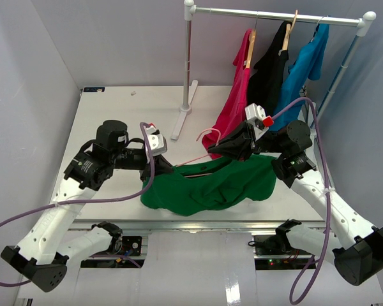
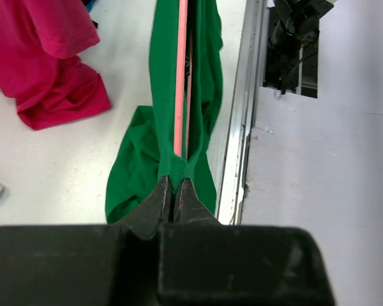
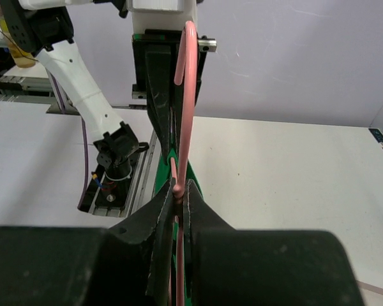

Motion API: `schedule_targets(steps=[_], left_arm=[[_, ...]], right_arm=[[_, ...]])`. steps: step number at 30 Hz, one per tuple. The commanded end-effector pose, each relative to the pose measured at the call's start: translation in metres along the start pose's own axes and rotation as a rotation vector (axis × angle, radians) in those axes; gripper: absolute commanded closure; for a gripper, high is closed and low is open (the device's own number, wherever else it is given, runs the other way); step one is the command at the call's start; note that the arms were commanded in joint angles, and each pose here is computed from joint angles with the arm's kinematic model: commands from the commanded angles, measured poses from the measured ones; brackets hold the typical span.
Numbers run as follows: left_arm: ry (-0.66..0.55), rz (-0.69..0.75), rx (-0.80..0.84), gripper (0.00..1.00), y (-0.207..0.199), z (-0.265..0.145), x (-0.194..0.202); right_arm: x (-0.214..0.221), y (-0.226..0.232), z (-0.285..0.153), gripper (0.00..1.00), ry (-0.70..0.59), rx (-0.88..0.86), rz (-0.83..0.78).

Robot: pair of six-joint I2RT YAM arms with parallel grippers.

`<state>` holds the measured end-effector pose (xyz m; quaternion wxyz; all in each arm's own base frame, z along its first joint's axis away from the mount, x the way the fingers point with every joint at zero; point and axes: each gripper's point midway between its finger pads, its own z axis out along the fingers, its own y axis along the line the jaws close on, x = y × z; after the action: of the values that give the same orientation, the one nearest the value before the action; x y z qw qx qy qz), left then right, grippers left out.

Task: Place the t-shirt on the hanger

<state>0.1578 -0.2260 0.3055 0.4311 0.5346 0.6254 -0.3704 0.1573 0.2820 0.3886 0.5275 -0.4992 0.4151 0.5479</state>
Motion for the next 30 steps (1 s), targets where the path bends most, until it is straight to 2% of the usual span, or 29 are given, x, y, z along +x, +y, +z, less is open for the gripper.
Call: schedule_targets(steps=[1,6,18,24,28,30], left_arm=[[-0.046,-0.015,0.110,0.96,-0.004,0.014,-0.015],[-0.020,-0.058,0.097,0.87,0.012,0.026,-0.018],[-0.103,-0.027,0.065,0.84,0.021,0.031,-0.034],[-0.142,-0.059,0.049,0.83,0.023,0.028,-0.051],[-0.213,-0.082,0.067,0.76,0.020,0.027,-0.067],[-0.226,-0.105,0.127,0.75,0.012,0.031,-0.066]], right_arm=[[-0.023,0.003,0.002,0.92,-0.088,0.004,-0.057],[-0.019,-0.005,0.005,0.92,-0.095,0.013,-0.042],[-0.011,-0.012,0.012,0.92,-0.106,0.008,-0.002],[-0.011,-0.011,0.016,0.92,-0.117,0.007,-0.006],[-0.012,-0.011,0.017,0.92,-0.129,0.008,-0.015],[-0.012,-0.011,0.018,0.92,-0.135,0.013,-0.016]])
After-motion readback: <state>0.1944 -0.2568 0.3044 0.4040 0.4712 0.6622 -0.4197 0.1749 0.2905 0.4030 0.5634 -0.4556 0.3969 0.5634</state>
